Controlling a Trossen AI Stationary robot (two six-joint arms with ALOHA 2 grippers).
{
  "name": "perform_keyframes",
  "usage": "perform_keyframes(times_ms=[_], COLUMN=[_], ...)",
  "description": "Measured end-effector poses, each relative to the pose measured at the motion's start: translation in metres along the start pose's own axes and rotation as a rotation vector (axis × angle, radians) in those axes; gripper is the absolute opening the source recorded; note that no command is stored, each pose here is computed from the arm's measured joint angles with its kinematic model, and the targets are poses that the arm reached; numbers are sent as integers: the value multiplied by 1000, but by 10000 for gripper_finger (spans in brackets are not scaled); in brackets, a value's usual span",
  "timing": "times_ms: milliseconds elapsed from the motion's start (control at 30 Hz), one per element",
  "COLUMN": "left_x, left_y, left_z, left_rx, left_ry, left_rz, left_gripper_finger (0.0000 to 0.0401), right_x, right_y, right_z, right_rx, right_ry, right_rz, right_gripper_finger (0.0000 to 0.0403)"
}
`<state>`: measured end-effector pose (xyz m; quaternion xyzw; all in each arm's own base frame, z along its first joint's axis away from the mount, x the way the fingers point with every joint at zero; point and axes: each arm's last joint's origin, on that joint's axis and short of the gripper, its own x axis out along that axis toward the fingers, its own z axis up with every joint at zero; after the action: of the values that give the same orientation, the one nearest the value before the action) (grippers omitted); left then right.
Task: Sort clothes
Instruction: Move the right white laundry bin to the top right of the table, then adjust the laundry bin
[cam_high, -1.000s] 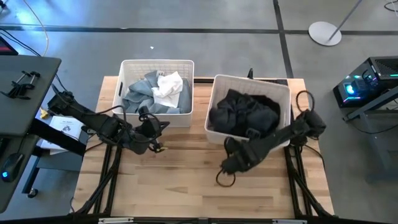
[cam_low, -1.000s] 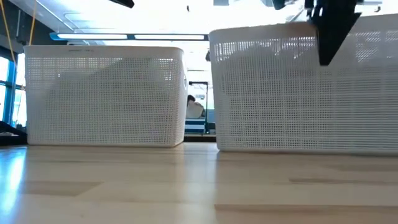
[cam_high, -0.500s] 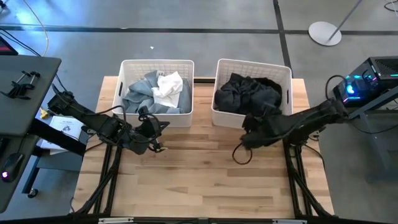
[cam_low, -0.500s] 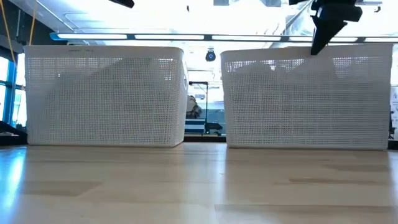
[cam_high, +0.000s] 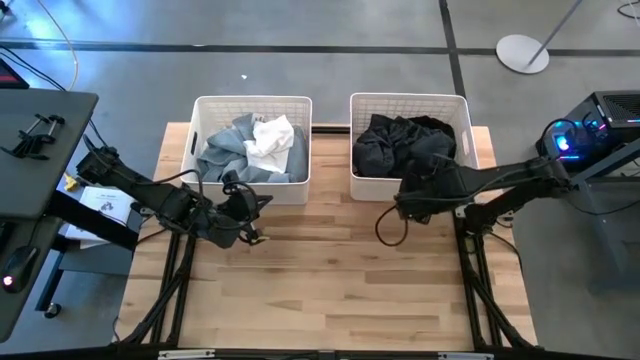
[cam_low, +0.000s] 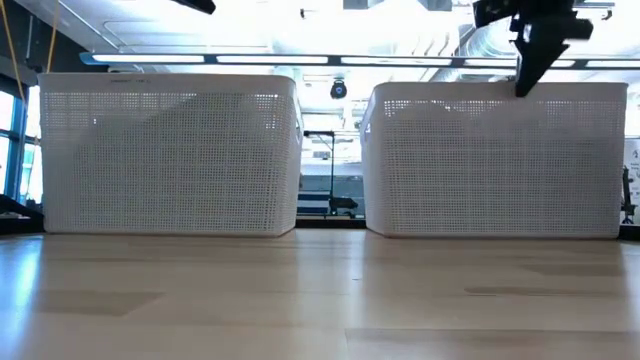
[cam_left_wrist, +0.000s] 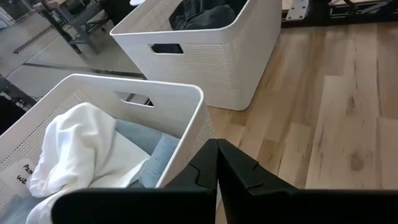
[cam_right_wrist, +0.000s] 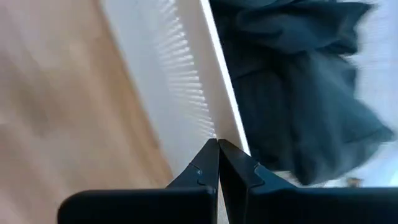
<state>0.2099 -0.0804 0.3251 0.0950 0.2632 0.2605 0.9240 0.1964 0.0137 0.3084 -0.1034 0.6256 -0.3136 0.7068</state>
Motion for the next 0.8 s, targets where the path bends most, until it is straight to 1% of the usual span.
perform_keyframes(times_ms=[100, 167, 200, 233, 300, 367, 433, 467, 500, 533, 567, 600, 667, 700, 800], left_x=[0, -1, -2, -4, -10, -16, -21, -22, -23, -23, -23, -21, -13, -8, 10], left_y=[-1, -2, -3, -3, -4, -6, -11, -13, -16, -16, -16, -15, -10, -9, -5], left_z=[0, -1, -1, 0, 3, 4, 0, -6, -14, -21, -30, -38, -50, -54, -70], left_rx=[0, 4, 16, 24, 25, 22, 31, 51, 83, 123, 171, 218, 278, 301, 365], left_ry=[8, 27, 37, 46, 52, 80, 157, 221, 289, 351, 409, 462, 519, 533, 581], left_rz=[-20, -81, -122, -163, -260, -397, -541, -574, -568, -525, -452, -353, -162, -98, -4], left_gripper_finger=[0, 0, 0, 0, 0, 0, 0, 0, 0, 0, 0, 0, 0, 0, 0], right_x=[-6, -9, -10, -11, -7, 0, 11, 17, 23, 29, 34, 39, 50, 54, 62], right_y=[4, 9, 11, 13, 14, 15, 13, 12, 10, 9, 9, 9, 9, 11, 14], right_z=[-1, -3, -4, -4, -4, -4, -5, -5, -7, -7, -8, -9, -9, -9, -9], right_rx=[31, 57, 58, 57, 51, 54, 76, 103, 135, 177, 207, 223, 235, 230, 218], right_ry=[57, 95, 103, 98, 73, 66, 67, 65, 64, 64, 68, 83, 107, 115, 127], right_rz=[153, 255, 274, 275, 237, 185, 103, 48, -7, -44, -67, -75, -66, -52, -13], right_gripper_finger=[0, 0, 0, 0, 0, 0, 0, 0, 0, 0, 0, 0, 0, 0, 0])
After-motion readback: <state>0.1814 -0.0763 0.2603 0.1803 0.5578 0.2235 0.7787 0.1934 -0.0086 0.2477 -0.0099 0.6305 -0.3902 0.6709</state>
